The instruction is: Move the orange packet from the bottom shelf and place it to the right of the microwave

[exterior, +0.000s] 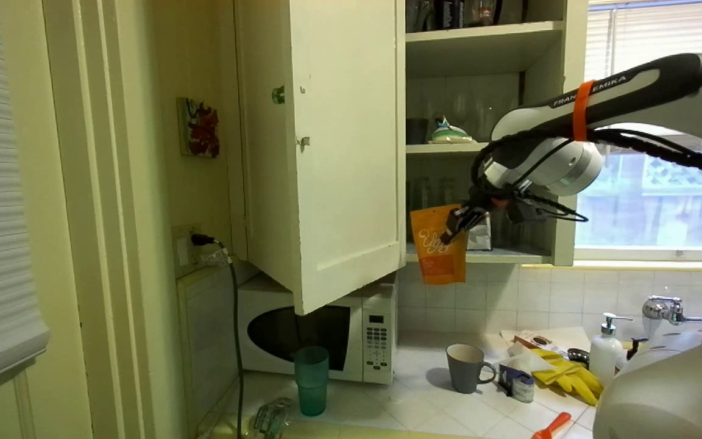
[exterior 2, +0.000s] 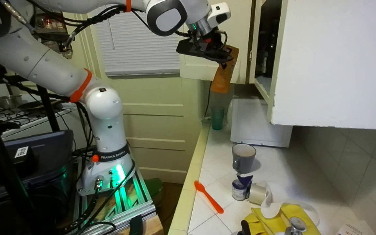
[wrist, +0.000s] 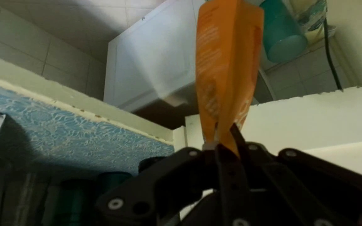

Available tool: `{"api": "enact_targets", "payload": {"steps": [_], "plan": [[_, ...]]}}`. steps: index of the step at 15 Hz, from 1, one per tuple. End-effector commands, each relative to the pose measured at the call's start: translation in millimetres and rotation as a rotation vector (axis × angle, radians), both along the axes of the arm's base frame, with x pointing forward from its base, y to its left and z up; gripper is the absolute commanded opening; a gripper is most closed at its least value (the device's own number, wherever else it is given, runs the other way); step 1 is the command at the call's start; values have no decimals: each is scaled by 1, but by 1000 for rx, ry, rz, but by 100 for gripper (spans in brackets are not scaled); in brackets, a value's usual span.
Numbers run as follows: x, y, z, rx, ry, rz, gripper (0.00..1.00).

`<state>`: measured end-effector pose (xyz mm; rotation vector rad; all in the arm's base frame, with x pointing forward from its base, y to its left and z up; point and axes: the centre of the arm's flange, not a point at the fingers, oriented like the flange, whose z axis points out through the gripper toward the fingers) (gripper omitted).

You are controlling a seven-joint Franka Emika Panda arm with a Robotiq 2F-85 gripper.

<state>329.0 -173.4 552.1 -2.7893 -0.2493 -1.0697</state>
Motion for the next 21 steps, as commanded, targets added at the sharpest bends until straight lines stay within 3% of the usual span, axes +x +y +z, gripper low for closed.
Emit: {"api": "enact_targets", "payload": {"steps": [1,7,8,15,17,21], "plan": [[-5,6,-25,47,23,-4,0],[4,-1,-71,34,102,-152,0],[1,1,-54,39,81,-89,1],[3,-3,-70,38,112,-128,1],[13,5,-84,84,172,-146,0],[25,28,-110,79,234,-192,0]]}}
